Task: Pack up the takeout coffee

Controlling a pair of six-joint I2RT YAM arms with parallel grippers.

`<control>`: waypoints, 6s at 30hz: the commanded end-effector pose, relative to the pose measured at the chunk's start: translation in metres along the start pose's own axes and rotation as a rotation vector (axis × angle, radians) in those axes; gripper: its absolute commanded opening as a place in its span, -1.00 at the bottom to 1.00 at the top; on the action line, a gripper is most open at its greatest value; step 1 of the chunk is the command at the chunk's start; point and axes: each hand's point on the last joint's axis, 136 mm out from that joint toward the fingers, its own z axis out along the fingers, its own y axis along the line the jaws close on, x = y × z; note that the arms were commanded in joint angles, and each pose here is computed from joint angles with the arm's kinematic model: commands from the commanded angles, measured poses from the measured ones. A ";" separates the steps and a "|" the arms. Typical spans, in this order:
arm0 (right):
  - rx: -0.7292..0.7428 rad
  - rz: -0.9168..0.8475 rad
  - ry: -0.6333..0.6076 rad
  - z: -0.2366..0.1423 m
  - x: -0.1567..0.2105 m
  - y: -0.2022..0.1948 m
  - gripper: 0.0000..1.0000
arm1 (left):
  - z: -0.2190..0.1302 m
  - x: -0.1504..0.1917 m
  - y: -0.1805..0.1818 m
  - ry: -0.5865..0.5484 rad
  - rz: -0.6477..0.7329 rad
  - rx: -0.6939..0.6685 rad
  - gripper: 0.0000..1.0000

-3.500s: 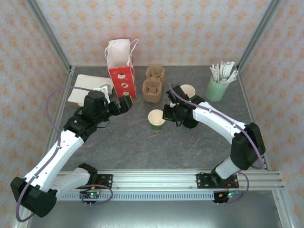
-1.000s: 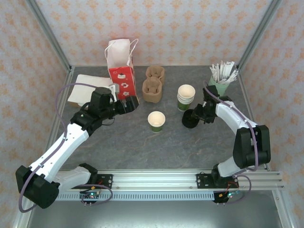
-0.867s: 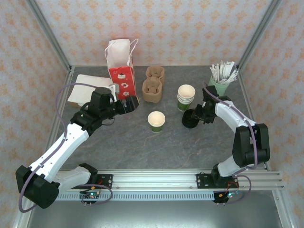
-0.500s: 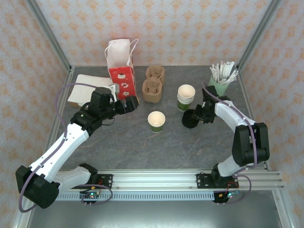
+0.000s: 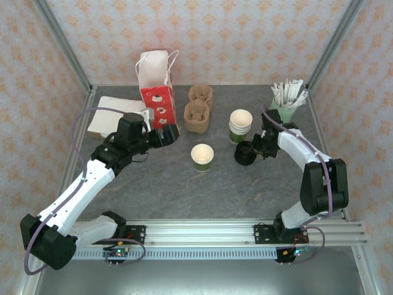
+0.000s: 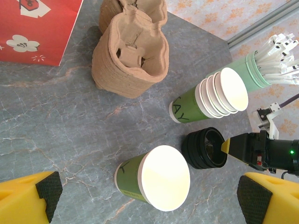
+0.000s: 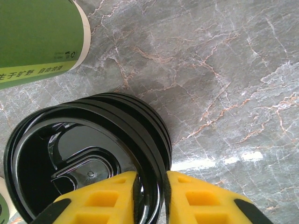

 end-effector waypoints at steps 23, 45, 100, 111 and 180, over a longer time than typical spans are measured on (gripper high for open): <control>0.024 -0.019 -0.053 -0.028 -0.003 -0.005 -0.69 | -0.011 -0.011 -0.016 -0.028 0.017 0.036 0.99; -0.005 -0.014 -0.062 -0.031 0.005 -0.005 -0.69 | -0.006 -0.008 -0.037 0.019 -0.004 0.115 0.94; -0.676 -0.231 -0.357 -0.158 0.030 0.135 -0.71 | 0.067 0.047 -0.191 0.387 -0.001 0.450 0.06; -0.669 -0.230 -0.349 -0.155 0.030 0.135 -0.70 | 0.067 0.049 -0.184 0.389 0.037 0.408 -0.20; -0.816 0.560 0.543 -0.201 0.067 0.235 -0.03 | 0.004 0.039 -0.123 -0.096 1.169 -0.089 -0.45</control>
